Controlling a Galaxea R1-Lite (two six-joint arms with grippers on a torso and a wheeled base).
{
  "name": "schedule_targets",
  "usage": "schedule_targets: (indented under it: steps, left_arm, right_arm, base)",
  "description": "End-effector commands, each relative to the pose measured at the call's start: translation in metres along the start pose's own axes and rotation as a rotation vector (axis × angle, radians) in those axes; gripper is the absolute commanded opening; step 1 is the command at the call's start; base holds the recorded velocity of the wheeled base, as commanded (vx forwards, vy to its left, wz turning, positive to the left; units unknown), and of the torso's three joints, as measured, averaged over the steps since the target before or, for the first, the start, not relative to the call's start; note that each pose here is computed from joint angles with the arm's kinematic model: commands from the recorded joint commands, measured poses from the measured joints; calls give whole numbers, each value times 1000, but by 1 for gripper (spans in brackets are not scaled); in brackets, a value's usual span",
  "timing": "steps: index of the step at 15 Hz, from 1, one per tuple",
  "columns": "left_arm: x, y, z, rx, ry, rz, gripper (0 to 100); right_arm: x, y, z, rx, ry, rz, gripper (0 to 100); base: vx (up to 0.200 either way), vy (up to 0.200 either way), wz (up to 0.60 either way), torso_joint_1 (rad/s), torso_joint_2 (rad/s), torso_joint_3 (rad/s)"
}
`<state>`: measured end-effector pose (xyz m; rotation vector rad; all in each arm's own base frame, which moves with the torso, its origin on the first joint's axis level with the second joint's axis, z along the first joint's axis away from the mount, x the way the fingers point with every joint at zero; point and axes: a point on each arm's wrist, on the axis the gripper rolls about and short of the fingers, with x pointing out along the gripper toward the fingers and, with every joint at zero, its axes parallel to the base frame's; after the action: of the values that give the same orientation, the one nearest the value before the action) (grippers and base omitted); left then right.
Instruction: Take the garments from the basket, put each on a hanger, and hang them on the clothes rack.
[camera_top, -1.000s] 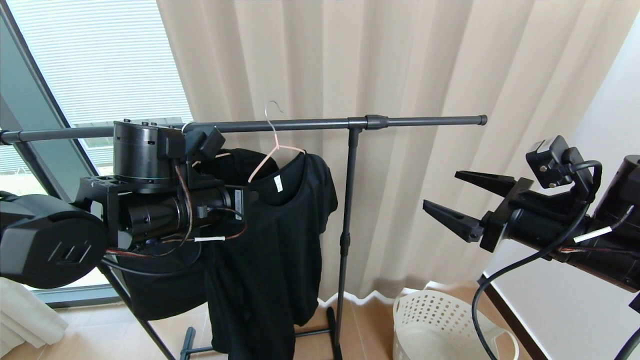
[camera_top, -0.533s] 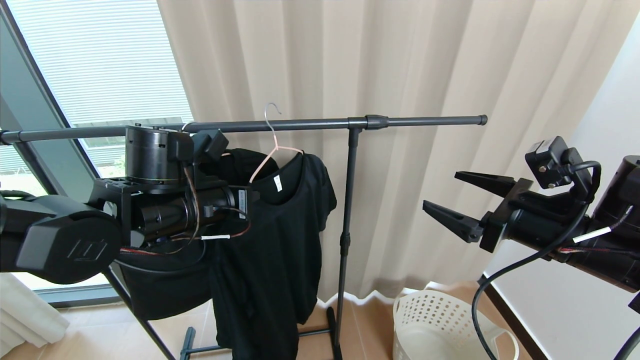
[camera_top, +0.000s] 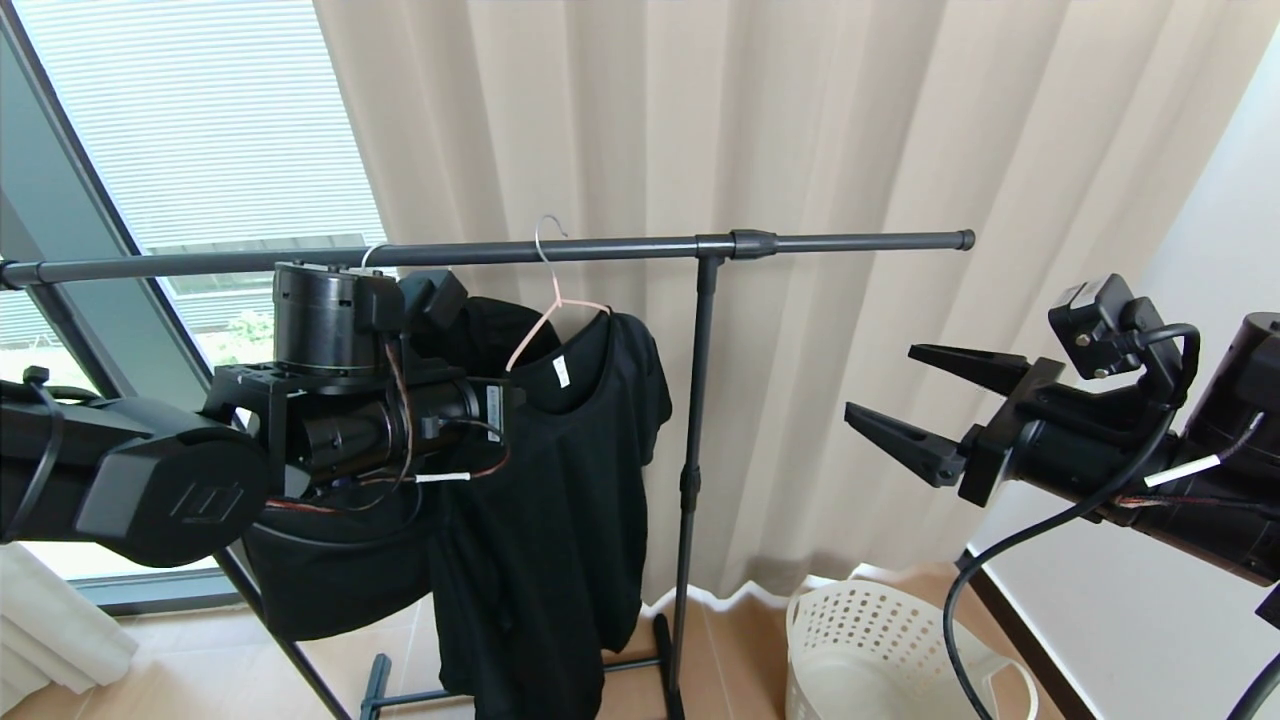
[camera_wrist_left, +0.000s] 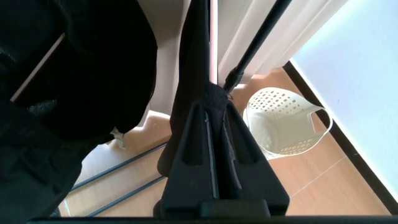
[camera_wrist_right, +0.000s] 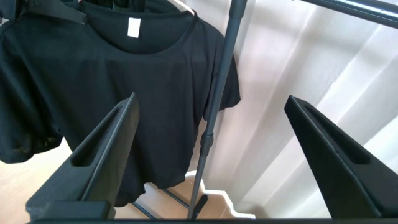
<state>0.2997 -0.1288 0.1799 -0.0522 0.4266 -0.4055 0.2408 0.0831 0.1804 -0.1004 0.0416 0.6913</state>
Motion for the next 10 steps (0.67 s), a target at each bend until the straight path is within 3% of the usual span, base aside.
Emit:
schedule_targets:
  steps: [1, 10]
  left_arm:
    - [1, 0, -1, -2, 7, 1, 0]
    - [4, 1, -9, -1, 34, 4, 0]
  right_arm:
    - [0, 0, 0, 0, 1, 1, 100]
    - [0, 0, 0, 0, 1, 1, 100]
  base:
    - [0, 0, 0, 0, 0, 0]
    - [0, 0, 0, 0, 0, 0]
